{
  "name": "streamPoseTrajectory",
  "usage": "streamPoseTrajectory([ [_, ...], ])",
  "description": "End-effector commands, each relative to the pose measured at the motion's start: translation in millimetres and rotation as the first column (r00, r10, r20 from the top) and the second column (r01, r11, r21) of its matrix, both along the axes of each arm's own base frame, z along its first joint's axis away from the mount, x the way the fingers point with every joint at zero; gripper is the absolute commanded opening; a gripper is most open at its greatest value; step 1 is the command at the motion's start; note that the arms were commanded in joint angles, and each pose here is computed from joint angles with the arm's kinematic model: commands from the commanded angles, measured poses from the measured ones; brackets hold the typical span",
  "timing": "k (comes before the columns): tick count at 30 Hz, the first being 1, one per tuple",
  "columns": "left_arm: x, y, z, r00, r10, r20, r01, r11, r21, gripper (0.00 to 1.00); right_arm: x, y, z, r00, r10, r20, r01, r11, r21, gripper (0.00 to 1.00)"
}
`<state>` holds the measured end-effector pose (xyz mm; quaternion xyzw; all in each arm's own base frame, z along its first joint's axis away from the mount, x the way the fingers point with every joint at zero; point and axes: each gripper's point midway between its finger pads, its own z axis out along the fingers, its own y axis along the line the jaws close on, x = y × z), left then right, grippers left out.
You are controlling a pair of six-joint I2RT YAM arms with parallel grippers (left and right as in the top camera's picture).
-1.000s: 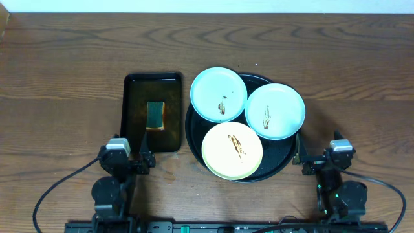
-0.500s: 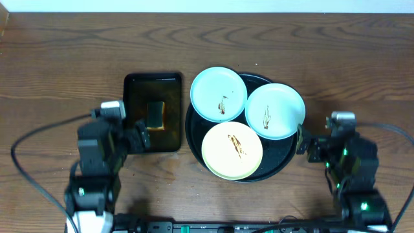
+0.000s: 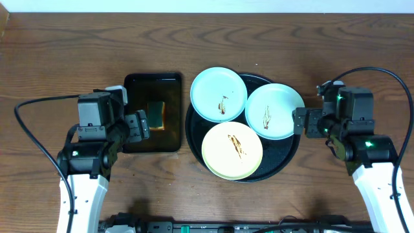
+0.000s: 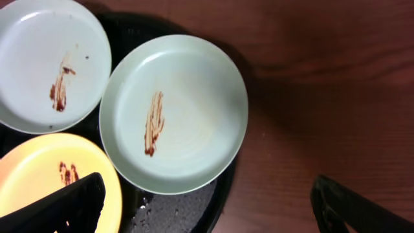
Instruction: Clean dirty plates on tray and stack at the side
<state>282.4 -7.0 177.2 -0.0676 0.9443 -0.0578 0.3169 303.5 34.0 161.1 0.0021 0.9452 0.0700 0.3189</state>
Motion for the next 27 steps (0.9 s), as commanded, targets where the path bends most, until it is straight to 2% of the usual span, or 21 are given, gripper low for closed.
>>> streamPoseTrajectory([
  [1, 10.7, -9.1, 16.1, 0.998, -0.027, 0.064, 0.030, 0.998, -0.048, 0.83, 6.6, -6.4, 10.3, 0.999, -0.012, 0.035, 0.013, 1.000, -0.021, 0.99],
  [5, 35.4, -8.4, 28.3, 0.988, -0.027, 0.150, 0.034, 0.999, -0.043, 0.83, 7.5, -10.2, 10.1, 0.999, -0.027, 0.037, 0.029, 0.999, -0.037, 0.99],
  [9, 54.6, -7.3, 25.3, 0.992, -0.025, 0.127, 0.030, 0.999, -0.041, 0.82, 7.0, -10.0, 9.7, 0.999, -0.040, 0.032, 0.041, 0.999, -0.025, 0.99],
  [12, 70.7, -7.4, 11.6, 0.996, -0.039, 0.077, 0.040, 0.999, -0.014, 0.77, 6.7, -9.9, 9.5, 0.999, -0.042, 0.030, 0.043, 0.999, -0.023, 0.99],
  [16, 84.1, -10.3, -22.8, 0.998, -0.058, -0.017, 0.060, 0.996, 0.070, 0.76, 5.7, -10.0, 8.6, 0.999, -0.042, 0.025, 0.043, 0.999, -0.024, 0.99],
  [21, 88.7, -29.2, -70.2, 0.984, -0.106, -0.141, 0.118, 0.990, 0.076, 0.76, 5.4, -10.0, 8.5, 0.999, -0.043, 0.024, 0.043, 0.999, -0.023, 0.99],
  [24, 88.8, -26.4, -97.8, 0.973, -0.088, -0.214, 0.117, 0.985, 0.127, 0.72, 5.4, -10.0, 8.4, 0.999, -0.042, 0.023, 0.043, 0.999, -0.024, 0.99],
  [27, 87.2, -27.2, -118.8, 0.960, -0.085, -0.268, 0.122, 0.984, 0.126, 0.71, 4.9, -10.1, 8.0, 0.999, -0.043, 0.021, 0.043, 0.999, -0.024, 0.99],
])
